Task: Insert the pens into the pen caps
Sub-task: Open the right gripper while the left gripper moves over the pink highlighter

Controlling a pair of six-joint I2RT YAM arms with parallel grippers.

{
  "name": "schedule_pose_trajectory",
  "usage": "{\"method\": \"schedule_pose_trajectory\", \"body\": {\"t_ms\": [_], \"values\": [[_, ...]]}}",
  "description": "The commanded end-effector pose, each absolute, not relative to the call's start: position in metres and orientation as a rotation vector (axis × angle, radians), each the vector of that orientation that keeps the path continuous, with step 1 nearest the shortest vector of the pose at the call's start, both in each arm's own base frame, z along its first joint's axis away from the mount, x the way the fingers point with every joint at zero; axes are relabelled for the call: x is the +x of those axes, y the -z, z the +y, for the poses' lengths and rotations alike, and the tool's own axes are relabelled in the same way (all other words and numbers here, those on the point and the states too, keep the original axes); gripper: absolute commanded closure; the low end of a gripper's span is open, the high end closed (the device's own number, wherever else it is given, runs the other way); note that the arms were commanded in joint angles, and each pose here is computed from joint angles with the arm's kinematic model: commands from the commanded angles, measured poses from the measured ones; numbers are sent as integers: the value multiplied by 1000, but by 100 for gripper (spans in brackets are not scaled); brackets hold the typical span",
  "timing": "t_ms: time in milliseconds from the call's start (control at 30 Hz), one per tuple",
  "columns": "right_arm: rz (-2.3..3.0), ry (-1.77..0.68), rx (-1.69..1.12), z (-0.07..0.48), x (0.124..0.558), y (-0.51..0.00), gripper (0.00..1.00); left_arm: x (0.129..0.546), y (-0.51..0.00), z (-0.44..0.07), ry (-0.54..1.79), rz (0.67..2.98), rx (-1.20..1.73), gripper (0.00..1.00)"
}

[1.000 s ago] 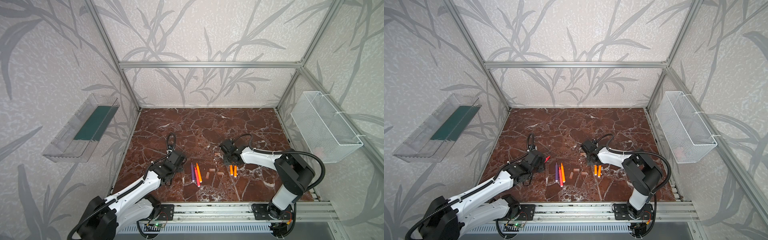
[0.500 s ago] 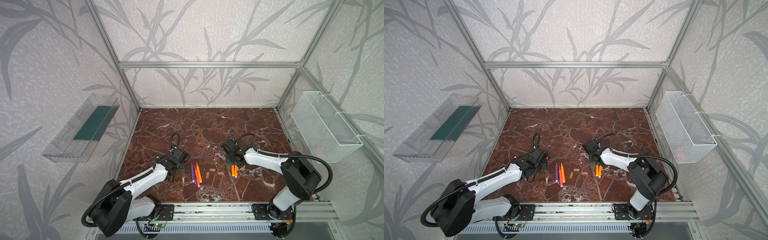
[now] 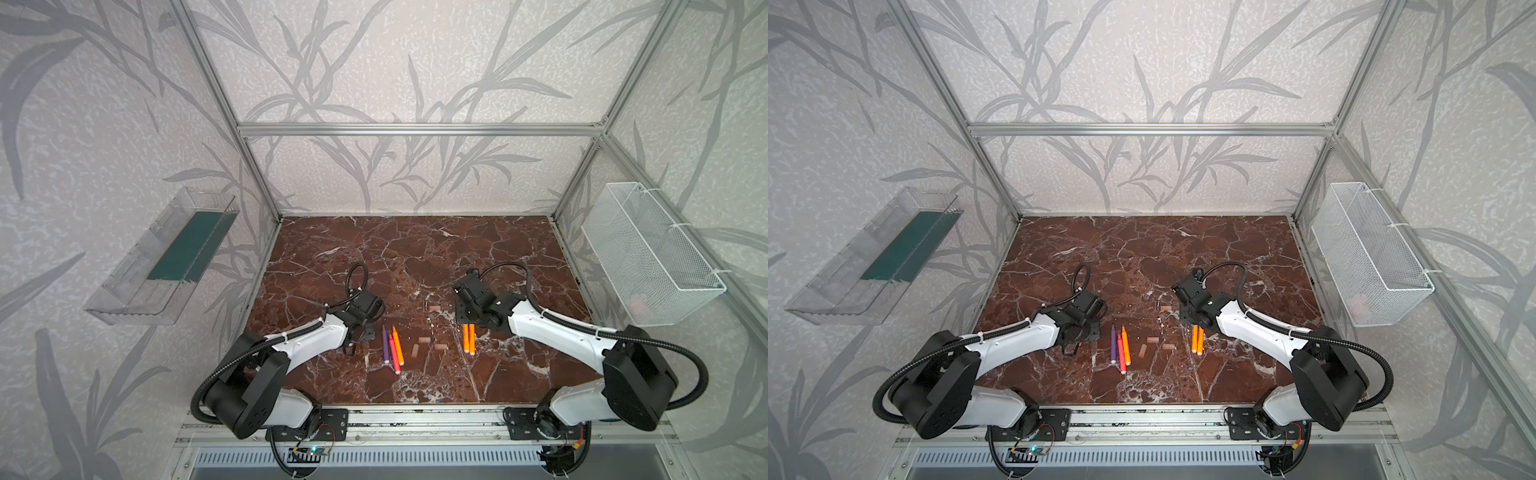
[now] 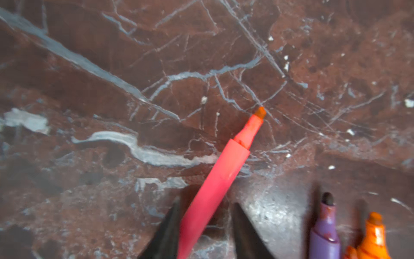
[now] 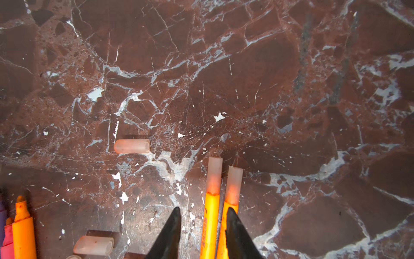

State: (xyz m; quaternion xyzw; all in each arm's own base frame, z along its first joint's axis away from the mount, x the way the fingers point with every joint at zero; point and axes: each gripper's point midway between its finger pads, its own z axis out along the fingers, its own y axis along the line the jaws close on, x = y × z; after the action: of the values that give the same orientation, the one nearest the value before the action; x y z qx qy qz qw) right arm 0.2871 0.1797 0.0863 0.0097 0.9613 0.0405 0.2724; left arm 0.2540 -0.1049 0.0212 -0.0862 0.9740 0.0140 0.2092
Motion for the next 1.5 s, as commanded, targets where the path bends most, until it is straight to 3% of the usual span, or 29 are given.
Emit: {"method": "schedule_pose_trajectory", "body": {"t_ms": [0, 467, 700, 800, 1167, 1467], "values": [[2578, -85, 23, 174, 286, -89, 66, 247, -12, -106, -19, 2741, -250, 68], [2547, -199, 18, 178, 277, -99, 66, 231, 2, -107, 25, 2761, -242, 69], [2515, -275, 9, 183, 273, -110, 65, 231, 3, -109, 33, 2761, -246, 83], [2465, -319, 19, 184, 275, -114, 65, 235, -2, -111, 42, 2748, -225, 84], [2219, -493, 19, 178, 268, -152, 61, 252, -44, -115, 70, 2663, -205, 90], [2088, -841, -91, 219, 251, -188, 60, 257, -110, -132, 328, 2448, -102, 90]]}}
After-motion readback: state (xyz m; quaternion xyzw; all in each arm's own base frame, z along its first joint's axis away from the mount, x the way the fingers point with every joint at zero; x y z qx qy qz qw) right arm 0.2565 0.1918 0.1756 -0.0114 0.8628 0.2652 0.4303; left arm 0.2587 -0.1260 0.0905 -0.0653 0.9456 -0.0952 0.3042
